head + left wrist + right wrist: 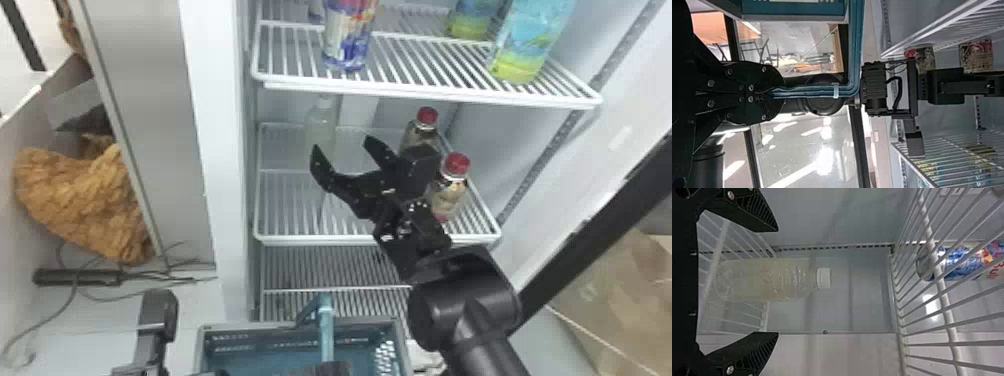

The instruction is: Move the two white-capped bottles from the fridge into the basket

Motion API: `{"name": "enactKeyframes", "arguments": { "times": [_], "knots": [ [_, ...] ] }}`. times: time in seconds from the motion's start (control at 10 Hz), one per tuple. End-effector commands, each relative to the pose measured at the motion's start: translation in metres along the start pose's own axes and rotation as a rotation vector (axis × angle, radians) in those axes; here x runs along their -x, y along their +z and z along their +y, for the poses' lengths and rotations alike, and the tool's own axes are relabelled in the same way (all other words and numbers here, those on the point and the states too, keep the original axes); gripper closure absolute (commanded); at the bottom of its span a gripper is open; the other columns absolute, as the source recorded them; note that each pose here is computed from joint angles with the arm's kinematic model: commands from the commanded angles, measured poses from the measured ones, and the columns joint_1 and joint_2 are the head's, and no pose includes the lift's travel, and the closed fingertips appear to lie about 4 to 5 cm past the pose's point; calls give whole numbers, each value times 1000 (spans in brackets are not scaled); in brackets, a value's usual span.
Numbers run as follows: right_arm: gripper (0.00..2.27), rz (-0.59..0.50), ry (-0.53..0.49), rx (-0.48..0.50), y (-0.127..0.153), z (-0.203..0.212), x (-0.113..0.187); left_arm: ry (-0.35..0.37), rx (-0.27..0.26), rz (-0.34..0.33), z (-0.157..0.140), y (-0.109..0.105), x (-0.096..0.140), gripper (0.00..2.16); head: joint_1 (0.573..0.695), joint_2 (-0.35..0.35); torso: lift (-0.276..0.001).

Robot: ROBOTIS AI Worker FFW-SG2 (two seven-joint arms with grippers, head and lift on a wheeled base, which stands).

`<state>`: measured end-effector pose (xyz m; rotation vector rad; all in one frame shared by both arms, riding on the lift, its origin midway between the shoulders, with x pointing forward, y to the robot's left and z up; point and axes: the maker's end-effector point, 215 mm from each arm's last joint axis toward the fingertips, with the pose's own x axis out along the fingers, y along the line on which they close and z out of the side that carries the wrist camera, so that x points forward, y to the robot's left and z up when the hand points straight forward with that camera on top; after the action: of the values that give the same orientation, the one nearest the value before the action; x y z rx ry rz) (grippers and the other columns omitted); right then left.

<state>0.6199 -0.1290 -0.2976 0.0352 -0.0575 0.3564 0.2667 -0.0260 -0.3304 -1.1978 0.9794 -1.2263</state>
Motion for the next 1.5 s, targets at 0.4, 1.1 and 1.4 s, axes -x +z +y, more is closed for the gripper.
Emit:
{"name": "enactKeyframes", "arguments": {
  "times": [0.4, 1.1, 1.4],
  "knots": [
    [99, 35, 2, 5, -19, 10, -30, -1, -8, 2, -1, 2, -2, 1154, 695, -176, -260],
    [102, 78, -15, 51, -26, 15, -65, -7, -13, 8, -4, 3, -5, 1154, 695, -149, -260],
    [104, 101, -38, 64, -32, 5, -74, -12, -11, 10, -4, 3, -7, 1154, 695, -147, -260]
  ]
}}
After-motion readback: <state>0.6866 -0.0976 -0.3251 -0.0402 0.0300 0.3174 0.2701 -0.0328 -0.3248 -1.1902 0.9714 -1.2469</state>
